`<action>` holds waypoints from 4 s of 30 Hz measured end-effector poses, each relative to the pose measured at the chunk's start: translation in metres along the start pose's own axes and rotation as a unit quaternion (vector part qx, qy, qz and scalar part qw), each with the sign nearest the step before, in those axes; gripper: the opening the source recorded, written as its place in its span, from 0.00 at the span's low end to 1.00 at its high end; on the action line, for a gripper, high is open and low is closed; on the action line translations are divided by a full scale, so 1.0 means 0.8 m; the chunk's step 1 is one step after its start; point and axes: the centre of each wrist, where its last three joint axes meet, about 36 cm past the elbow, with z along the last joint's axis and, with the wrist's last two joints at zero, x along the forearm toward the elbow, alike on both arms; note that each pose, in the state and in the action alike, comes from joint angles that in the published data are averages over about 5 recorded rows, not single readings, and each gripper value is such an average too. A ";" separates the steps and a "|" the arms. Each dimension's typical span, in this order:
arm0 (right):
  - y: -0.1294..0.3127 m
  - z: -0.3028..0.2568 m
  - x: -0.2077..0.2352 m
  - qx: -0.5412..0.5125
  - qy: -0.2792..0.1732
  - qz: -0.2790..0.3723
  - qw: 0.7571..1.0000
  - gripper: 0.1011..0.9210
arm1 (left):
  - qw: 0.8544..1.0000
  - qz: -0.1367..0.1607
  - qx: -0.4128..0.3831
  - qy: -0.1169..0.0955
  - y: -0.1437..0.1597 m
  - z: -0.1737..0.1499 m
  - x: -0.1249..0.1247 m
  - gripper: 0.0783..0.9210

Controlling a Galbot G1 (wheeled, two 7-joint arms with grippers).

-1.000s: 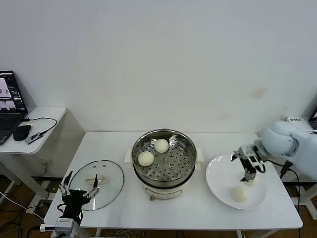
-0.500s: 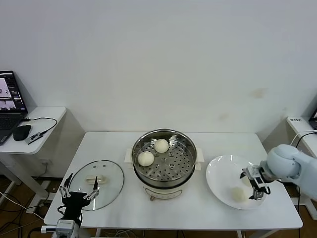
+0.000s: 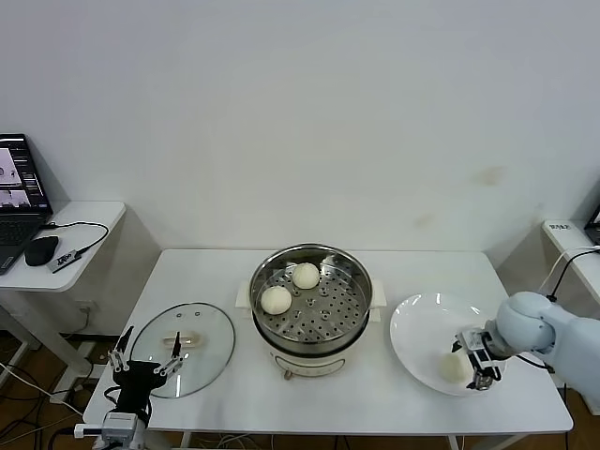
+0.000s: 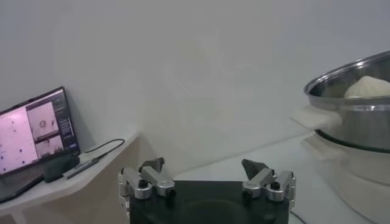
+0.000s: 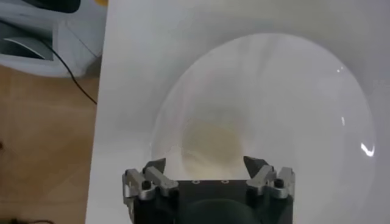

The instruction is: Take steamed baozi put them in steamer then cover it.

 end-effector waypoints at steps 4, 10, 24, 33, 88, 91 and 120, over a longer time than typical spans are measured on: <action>-0.002 0.001 -0.008 -0.007 0.000 0.002 1.000 0.77 | 1.000 0.000 0.000 0.000 0.000 0.000 0.000 0.88; -0.004 0.001 -0.015 -0.013 0.000 0.003 1.000 0.70 | 1.000 -0.001 0.001 0.000 0.000 0.000 0.000 0.88; -0.015 0.009 0.007 -0.020 0.000 0.010 1.000 0.61 | 1.000 -0.003 0.002 -0.003 0.000 -0.002 0.000 0.88; -0.023 0.008 0.036 -0.020 -0.003 0.019 1.000 0.55 | 1.000 -0.003 0.002 -0.008 0.001 -0.005 0.000 0.88; -0.159 -0.325 0.172 0.302 -0.132 0.110 0.938 0.55 | 1.000 -0.029 -0.006 -0.009 0.022 -0.002 -0.009 0.88; -0.155 -0.337 0.163 0.333 -0.133 0.104 0.928 0.55 | 0.999 -0.030 -0.005 -0.008 0.022 -0.001 -0.009 0.88; -0.134 -0.350 0.143 0.453 -0.125 0.066 0.880 0.86 | 0.999 -0.034 0.003 -0.006 0.020 0.001 -0.008 0.88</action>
